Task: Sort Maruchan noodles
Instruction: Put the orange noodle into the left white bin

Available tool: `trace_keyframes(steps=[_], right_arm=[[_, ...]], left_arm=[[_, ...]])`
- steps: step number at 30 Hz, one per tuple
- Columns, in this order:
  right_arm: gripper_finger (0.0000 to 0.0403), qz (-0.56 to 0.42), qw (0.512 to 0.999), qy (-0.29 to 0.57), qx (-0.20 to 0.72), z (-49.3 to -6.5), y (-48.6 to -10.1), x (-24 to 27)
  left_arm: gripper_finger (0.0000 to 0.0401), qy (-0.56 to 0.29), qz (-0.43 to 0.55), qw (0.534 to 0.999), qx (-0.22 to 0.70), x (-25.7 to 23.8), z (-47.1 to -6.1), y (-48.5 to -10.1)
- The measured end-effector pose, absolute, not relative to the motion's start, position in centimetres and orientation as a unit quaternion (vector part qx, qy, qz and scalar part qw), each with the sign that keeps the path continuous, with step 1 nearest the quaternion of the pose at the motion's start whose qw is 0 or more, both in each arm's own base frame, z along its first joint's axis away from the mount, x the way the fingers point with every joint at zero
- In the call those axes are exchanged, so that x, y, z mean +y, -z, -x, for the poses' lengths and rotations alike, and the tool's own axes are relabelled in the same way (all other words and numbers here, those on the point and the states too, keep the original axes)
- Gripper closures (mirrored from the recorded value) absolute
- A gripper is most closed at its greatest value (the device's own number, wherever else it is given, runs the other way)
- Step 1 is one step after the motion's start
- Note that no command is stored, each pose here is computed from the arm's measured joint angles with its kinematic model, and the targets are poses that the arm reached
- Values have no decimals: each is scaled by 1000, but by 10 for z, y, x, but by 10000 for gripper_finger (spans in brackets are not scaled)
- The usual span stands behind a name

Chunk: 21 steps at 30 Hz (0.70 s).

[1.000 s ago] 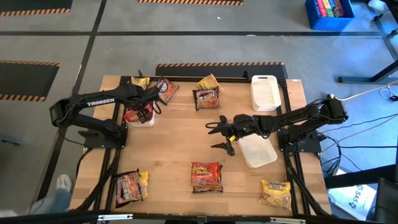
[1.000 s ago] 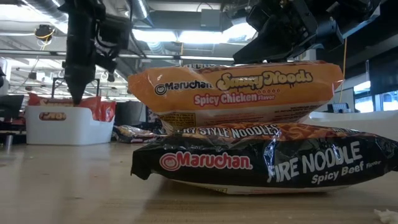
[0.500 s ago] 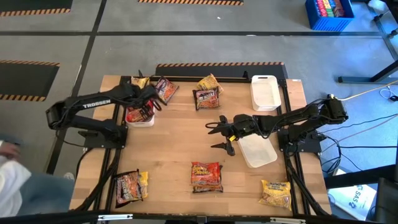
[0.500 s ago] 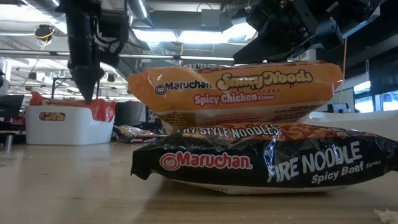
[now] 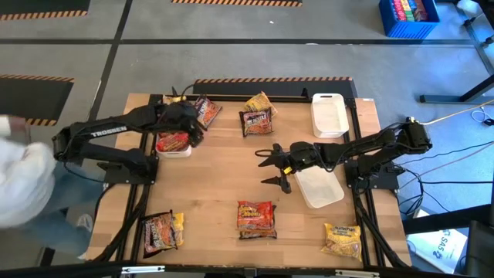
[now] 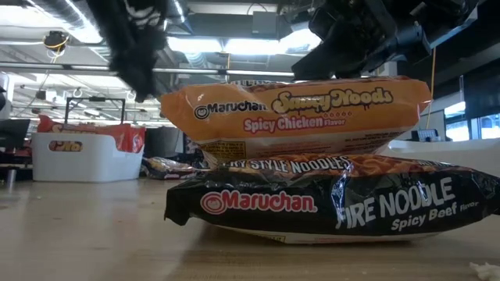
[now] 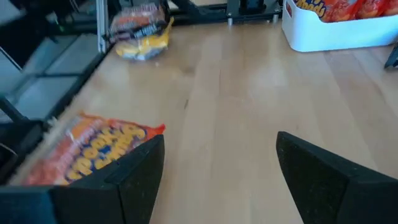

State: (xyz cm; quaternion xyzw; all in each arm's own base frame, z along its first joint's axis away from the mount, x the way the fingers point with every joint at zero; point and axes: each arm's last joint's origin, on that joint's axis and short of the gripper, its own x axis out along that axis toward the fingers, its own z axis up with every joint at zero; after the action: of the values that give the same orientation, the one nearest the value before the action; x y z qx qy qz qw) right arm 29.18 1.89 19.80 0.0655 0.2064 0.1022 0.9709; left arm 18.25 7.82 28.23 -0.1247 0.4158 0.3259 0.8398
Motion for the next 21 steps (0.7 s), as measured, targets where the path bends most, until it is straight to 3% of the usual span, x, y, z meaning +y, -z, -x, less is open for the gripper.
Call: trace_keyframes(steps=[4,9,14,21], right_arm=[[116,-108,958,-138,229,-290,-196,27],[116,-118,935,-163,291,-281,-187,56],[116,-144,917,-171,331,-273,-182,77],[116,-218,890,-164,365,-263,-180,101]], left_arm=[[144,-214,145,902,346,56,-205,-284],[144,-126,153,932,302,17,-231,-271],[144,-80,164,935,304,-20,-245,-251],[144,-94,156,919,349,-63,-256,-214]])
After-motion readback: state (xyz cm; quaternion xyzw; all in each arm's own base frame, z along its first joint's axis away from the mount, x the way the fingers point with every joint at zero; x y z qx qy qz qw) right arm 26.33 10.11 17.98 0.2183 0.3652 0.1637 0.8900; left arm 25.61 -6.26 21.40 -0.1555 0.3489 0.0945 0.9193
